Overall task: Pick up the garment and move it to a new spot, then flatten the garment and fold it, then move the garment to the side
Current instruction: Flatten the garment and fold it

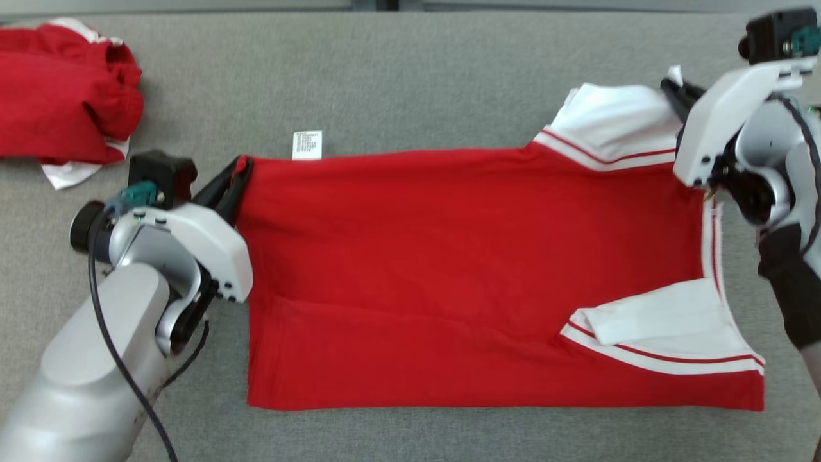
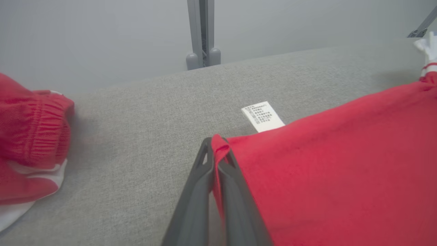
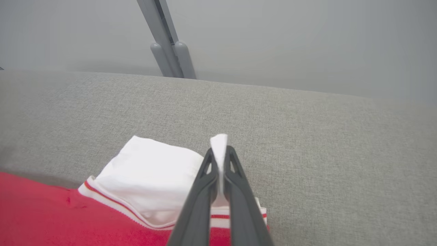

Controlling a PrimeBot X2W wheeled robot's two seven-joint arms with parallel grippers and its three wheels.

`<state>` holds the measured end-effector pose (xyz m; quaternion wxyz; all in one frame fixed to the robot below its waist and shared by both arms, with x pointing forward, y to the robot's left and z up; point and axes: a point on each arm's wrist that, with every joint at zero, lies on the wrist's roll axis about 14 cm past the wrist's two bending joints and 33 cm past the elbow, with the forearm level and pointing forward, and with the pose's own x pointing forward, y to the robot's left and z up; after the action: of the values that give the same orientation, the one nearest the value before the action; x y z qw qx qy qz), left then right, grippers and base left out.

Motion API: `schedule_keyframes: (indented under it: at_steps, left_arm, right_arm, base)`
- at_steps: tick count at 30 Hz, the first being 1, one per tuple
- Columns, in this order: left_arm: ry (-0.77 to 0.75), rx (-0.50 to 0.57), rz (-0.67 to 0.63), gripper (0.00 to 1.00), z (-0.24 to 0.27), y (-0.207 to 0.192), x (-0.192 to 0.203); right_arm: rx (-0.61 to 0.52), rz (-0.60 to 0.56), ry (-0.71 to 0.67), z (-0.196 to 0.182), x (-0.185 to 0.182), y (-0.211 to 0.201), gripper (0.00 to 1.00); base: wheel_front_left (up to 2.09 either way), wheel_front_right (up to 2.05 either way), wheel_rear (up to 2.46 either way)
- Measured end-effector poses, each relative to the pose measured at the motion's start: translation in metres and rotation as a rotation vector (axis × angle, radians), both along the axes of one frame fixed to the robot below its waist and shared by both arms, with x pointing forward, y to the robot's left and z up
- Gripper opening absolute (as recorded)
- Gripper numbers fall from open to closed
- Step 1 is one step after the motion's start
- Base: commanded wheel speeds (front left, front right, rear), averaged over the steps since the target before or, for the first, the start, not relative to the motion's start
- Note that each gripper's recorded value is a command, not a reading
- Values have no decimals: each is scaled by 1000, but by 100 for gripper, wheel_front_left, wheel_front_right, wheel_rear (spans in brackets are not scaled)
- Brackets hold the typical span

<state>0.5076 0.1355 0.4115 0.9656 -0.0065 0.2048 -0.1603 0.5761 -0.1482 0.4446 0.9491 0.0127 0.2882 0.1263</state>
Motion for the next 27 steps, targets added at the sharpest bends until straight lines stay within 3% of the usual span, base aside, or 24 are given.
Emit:
schedule_keyframes:
  at_steps: [14,27]
  left_arm:
    - [-70,-70,-42,0,34,-19,-55]
    - [-34,-73,-18,0,21,-18,-104]
  right_arm:
    - [133,-11,-98,26,-94,-22,0]
    - [205,-80,-79,9,-147,-32,0]
  base:
    - [0,0,0]
    - [0,0,0]
